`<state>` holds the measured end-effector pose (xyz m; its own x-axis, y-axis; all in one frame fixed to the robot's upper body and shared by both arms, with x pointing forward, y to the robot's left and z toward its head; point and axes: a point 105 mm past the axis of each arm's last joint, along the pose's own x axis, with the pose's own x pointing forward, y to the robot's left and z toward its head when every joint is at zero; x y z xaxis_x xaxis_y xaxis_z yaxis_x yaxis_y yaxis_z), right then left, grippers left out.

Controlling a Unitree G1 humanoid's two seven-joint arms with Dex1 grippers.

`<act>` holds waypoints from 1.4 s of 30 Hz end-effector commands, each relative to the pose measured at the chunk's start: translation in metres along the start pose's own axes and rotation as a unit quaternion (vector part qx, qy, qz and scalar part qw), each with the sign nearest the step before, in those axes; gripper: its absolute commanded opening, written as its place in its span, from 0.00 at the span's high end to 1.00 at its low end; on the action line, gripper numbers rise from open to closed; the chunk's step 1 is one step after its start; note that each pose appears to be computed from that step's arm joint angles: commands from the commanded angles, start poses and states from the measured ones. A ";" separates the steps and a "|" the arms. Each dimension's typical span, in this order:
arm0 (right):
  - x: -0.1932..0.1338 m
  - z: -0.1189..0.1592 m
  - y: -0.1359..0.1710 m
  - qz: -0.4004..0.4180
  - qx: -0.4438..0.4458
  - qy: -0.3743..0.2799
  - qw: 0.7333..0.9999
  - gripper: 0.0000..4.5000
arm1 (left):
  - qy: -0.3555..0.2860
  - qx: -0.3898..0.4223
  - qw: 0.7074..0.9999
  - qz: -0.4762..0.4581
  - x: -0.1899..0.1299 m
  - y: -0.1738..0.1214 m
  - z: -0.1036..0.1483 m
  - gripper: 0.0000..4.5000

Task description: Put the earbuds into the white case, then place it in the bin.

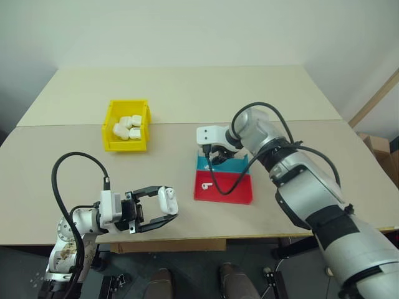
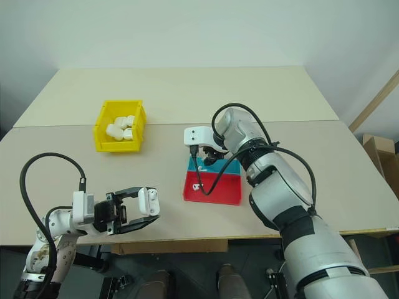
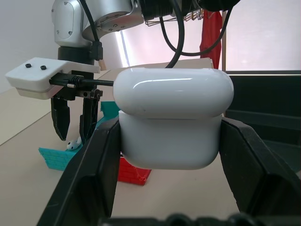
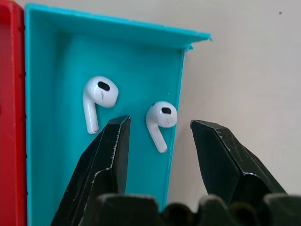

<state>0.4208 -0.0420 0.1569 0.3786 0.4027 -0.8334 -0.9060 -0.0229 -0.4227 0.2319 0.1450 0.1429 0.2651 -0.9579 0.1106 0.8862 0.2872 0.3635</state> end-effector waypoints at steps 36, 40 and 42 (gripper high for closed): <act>-0.006 0.005 -0.008 -0.017 -0.023 -0.001 1.000 0.83 | -0.014 0.031 0.999 -0.007 0.007 0.000 0.009 0.38; -0.008 0.007 -0.007 -0.016 -0.027 -0.005 0.999 0.85 | -0.017 0.031 0.999 -0.008 0.008 0.001 0.010 0.38; -0.012 0.010 -0.011 -0.025 -0.025 -0.013 0.999 0.85 | -0.021 0.031 0.999 -0.008 0.009 0.002 0.012 0.38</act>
<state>0.4221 -0.0422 0.1550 0.3866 0.3919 -0.8348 -0.8990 -0.0418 -0.4360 0.2329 0.1398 0.1445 0.2537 -0.9602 0.1170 0.8818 0.2793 0.3800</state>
